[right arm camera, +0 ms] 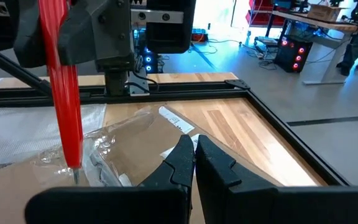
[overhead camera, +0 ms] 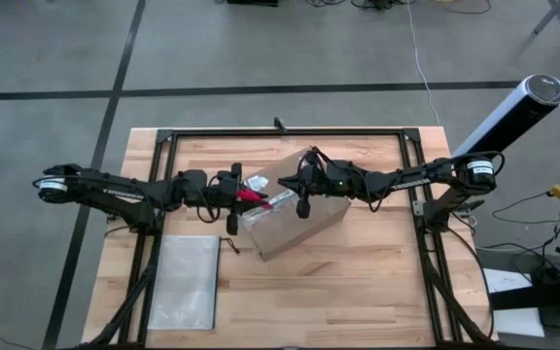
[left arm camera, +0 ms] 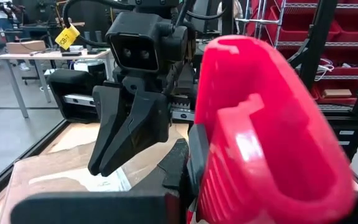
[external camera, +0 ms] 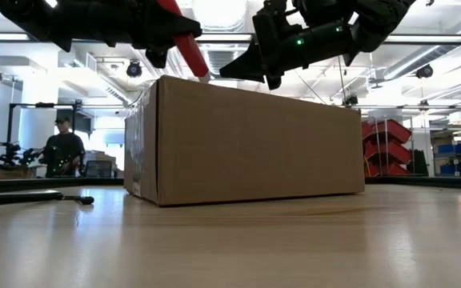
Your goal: Unpack boxes
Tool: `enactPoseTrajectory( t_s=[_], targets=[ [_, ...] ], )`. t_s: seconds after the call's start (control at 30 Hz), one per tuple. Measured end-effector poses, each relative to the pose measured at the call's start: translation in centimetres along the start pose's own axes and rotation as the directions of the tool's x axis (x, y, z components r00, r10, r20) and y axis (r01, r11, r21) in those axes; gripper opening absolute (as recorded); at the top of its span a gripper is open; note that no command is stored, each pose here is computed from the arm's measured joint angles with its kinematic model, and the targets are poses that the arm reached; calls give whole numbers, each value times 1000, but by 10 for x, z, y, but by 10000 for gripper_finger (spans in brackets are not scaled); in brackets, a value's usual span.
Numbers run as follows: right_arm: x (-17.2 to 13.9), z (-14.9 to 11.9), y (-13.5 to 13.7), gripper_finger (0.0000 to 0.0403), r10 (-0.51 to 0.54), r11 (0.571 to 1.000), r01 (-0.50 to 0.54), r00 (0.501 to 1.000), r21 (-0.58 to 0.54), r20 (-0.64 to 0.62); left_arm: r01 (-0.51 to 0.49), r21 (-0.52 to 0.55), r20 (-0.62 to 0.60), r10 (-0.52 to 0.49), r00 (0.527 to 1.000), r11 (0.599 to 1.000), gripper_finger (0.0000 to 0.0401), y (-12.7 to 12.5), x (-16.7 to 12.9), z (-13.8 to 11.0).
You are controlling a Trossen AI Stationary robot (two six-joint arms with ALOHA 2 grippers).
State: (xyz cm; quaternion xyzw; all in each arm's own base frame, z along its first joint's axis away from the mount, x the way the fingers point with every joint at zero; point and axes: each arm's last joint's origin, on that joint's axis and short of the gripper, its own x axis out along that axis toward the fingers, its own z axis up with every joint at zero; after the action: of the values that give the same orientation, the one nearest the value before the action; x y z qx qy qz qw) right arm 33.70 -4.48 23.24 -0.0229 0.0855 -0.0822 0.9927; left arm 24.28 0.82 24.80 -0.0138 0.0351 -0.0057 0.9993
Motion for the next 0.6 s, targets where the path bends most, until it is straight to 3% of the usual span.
enactPoseTrajectory(
  t_s=[0.43,0.6],
  targets=[
    [0,2,0,0,3,1000,-3,1000,1,18,14,7,-7,-14,1000,1000,32,0,0,-1],
    [0,9,3,0,101,995,-103,991,16,87,19,8,-1,-19,1000,1000,32,-1,0,0]
  ],
)
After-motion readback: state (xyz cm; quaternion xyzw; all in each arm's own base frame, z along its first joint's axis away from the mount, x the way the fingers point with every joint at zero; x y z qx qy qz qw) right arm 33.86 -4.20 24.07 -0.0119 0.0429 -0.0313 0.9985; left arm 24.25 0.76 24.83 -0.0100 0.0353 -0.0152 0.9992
